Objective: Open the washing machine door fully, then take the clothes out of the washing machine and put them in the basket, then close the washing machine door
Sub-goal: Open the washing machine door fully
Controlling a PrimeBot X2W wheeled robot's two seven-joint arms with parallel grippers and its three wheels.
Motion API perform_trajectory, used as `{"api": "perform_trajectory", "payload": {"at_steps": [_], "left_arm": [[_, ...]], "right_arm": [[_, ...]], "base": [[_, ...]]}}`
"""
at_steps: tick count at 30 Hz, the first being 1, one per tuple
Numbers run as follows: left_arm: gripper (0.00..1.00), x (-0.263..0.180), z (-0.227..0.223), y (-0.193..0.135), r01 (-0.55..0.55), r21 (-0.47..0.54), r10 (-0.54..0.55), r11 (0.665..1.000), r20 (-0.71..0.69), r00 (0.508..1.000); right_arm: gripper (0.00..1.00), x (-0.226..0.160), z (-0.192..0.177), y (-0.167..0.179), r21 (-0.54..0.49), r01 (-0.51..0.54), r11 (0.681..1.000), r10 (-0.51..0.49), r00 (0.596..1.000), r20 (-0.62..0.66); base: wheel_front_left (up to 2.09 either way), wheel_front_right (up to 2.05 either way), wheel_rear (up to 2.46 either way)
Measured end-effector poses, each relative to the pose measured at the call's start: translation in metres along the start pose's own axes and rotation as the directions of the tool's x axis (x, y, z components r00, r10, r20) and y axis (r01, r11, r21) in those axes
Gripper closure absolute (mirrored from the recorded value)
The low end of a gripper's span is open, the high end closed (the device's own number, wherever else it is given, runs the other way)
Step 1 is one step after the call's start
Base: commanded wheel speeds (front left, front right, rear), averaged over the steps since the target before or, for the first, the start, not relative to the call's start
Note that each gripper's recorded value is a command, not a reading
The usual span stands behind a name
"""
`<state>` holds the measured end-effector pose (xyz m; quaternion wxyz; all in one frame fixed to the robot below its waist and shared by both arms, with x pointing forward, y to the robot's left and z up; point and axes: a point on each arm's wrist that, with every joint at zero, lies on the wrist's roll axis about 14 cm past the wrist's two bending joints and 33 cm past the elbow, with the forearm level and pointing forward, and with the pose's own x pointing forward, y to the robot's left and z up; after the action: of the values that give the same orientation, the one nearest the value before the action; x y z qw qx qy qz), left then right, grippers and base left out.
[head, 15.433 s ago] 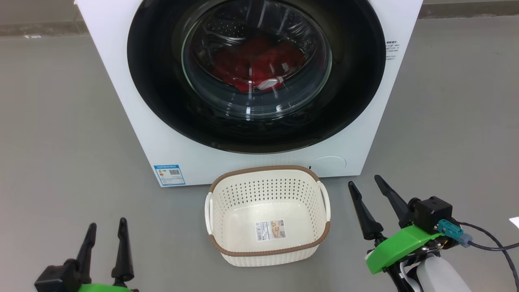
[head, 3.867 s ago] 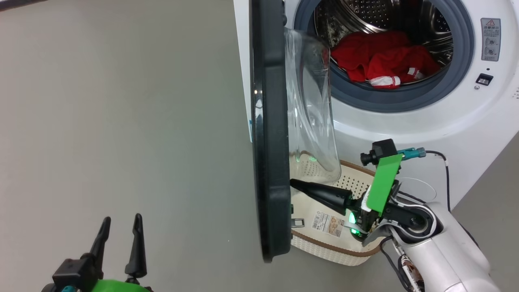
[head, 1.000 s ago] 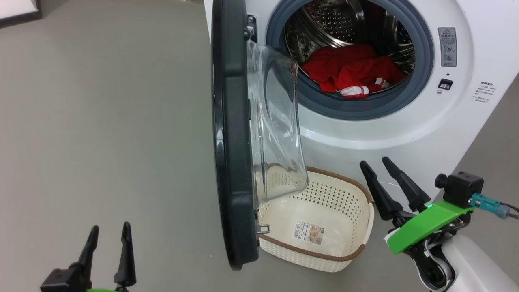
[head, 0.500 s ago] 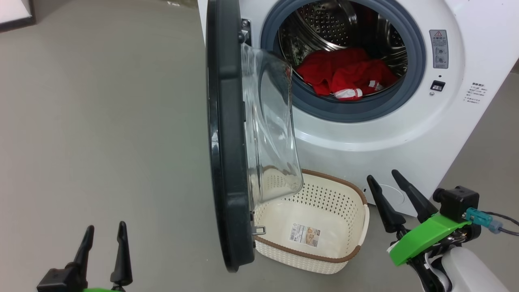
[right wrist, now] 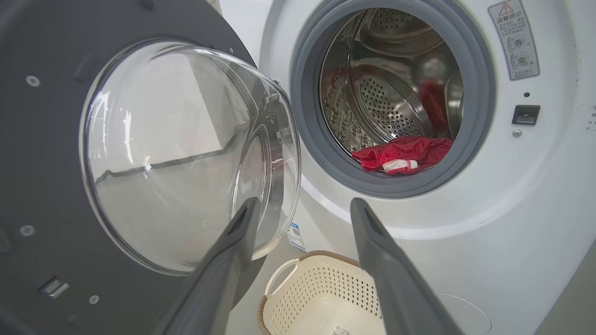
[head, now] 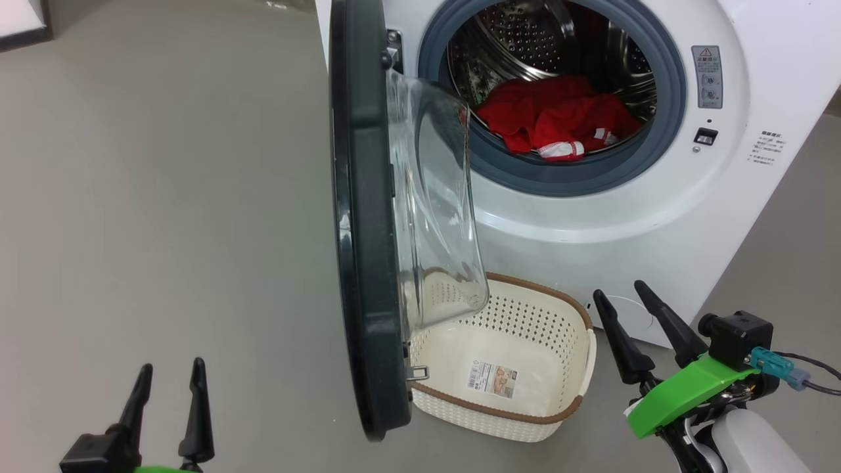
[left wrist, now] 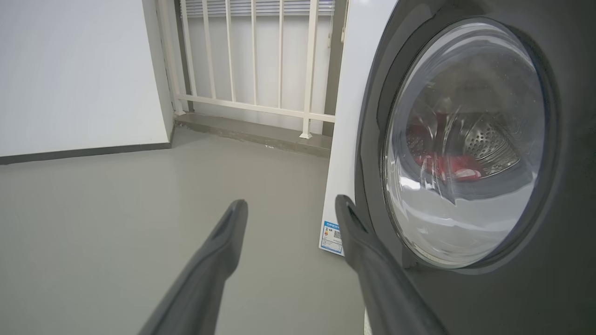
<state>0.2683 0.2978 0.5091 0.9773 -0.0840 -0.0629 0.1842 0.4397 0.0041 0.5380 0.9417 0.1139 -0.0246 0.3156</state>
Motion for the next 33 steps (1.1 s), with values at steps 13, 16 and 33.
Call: {"api": "perform_trajectory", "payload": {"at_steps": [13,16,33], "left_arm": [[0.00,-0.0001,0.0010,-0.0006,0.008,0.012,-0.008,1.000,0.000,1.000],[0.00,0.0003,0.0009,-0.0016,0.010,0.008,-0.010,1.000,0.000,1.000],[1.00,0.0031,0.0028,-0.0072,0.031,0.013,-0.031,0.999,0.005,1.000]], "right_arm": [[0.00,-0.0003,0.0022,0.0009,-0.021,-0.001,1.000,0.001,1.000,0.006],[0.00,-0.0005,0.0018,0.0006,-0.021,0.000,1.000,0.000,1.000,0.006],[0.00,-0.0026,-0.0001,-0.0020,-0.021,0.007,1.000,-0.007,1.000,0.001]], "base": [[0.00,0.00,0.00],[0.00,0.00,0.00],[0.00,0.00,0.00]]}}
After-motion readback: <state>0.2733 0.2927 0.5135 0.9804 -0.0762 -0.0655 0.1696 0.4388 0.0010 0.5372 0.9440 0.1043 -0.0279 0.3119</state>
